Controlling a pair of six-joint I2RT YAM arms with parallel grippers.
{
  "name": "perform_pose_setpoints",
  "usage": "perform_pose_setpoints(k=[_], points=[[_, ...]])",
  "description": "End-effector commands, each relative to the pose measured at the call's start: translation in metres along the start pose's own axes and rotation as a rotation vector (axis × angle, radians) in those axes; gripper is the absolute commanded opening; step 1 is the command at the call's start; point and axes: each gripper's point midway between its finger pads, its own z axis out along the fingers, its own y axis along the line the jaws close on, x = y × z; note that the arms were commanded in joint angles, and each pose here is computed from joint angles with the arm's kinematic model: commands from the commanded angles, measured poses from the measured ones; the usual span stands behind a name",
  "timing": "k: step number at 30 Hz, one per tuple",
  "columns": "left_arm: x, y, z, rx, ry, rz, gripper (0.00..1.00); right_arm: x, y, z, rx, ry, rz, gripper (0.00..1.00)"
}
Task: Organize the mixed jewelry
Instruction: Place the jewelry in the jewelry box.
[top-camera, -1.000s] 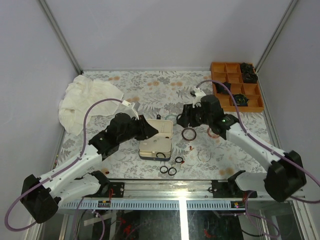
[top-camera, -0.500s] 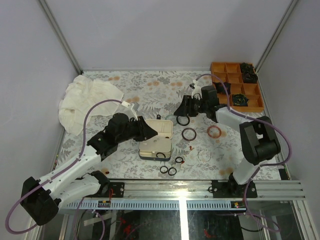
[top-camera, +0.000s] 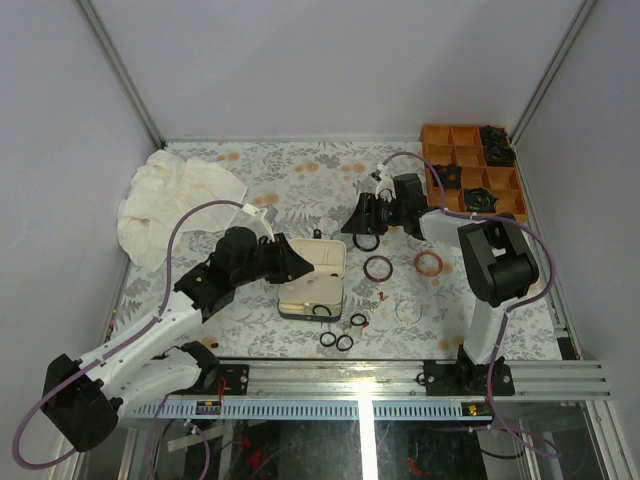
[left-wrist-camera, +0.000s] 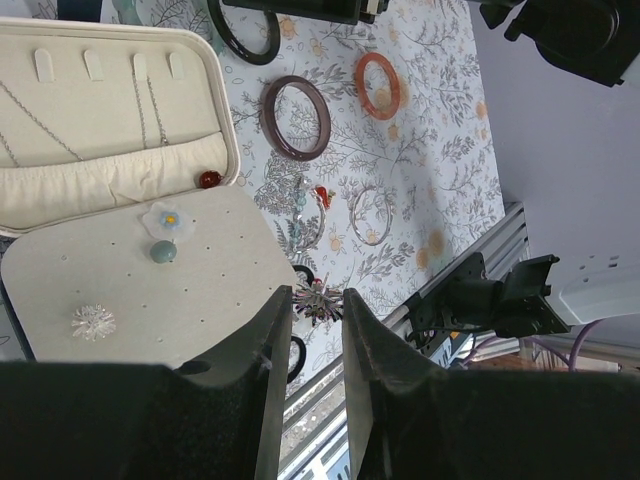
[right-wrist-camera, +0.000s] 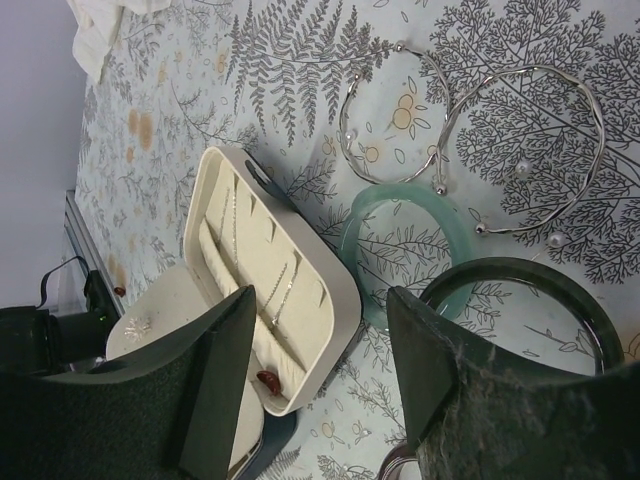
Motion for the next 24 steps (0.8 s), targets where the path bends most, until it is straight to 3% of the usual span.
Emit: perform_pose_setpoints(k=[1,15,24], points=[[-0.002,-0.003,-0.002,0.035,-0.010,0.026,0.00,-0.009,0.008,0.004,-0.055,-0.018,-0.042,0.62],[0.000,0.000,0.000,0.030,-0.004,0.019,0.00,0.019,0.012,0.026,-0.112,0.062,-0.030,0.62],[0.003,0.001,0.000,0.035,-0.001,0.016,0.00,0.024,0.032,0.011,-0.181,0.047,-0.046,0.61]])
